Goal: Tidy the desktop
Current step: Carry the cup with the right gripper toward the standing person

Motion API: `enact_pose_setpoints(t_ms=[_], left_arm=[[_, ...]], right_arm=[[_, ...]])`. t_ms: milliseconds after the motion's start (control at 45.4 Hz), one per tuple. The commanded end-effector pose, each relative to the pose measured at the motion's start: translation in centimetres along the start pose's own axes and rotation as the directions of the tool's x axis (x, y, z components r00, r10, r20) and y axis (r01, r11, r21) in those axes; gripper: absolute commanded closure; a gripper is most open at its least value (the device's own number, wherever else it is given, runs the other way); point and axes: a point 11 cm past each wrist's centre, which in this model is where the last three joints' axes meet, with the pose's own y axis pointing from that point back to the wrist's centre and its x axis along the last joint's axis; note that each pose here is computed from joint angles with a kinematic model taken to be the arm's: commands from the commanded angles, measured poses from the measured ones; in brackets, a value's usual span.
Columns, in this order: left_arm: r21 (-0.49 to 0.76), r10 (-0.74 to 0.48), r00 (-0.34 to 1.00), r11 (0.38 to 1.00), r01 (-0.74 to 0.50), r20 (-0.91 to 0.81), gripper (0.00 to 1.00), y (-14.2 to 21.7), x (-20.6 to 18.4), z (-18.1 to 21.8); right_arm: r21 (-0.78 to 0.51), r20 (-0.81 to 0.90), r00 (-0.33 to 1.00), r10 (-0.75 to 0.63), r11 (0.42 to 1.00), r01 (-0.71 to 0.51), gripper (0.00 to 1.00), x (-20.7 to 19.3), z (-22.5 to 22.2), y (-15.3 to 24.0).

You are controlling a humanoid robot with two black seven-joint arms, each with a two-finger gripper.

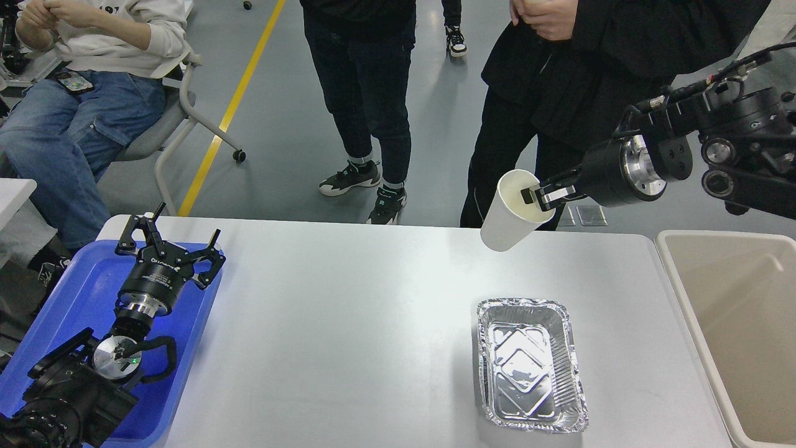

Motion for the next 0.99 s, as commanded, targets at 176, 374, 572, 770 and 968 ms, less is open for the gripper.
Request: enact_pose_setpoints(t_ms=[176, 374, 572, 770, 968], left_arm=[[-0.001, 0.0, 1.0, 1.0, 0.0, 0.001, 0.0, 0.0, 0.0, 0.1], [0.0, 0.0, 1.0, 1.0, 0.0, 0.0, 0.0, 0.0, 0.0, 0.0], [0.0, 0.0, 1.0, 1.0, 0.0, 0.0, 0.0, 0.0, 0.0, 0.0], [0.0, 0.0, 1.0, 1.0, 0.0, 0.0, 0.0, 0.0, 0.0, 0.0], [-0.001, 0.0, 1.0, 1.0, 0.0, 0.001, 0.0, 0.0, 0.0, 0.1]], right_arm=[[-0.033, 0.018, 1.0, -0.013, 0.999, 0.013, 1.0, -0.5, 1.3, 0.9], [-0.055, 0.043, 0.999, -0.003, 0.998, 0.005, 1.0, -0.9, 2.4, 1.5], [-0.078, 0.08, 0.997, 0.011, 0.997, -0.005, 1.0, -1.8, 4.0, 2.3], [-0.124, 0.136, 0.988, 0.072, 0.991, -0.055, 1.0, -3.1, 6.4, 3.6], [-0.188, 0.165, 0.981, 0.105, 0.979, -0.073, 1.0, -5.1, 8.9, 4.9]])
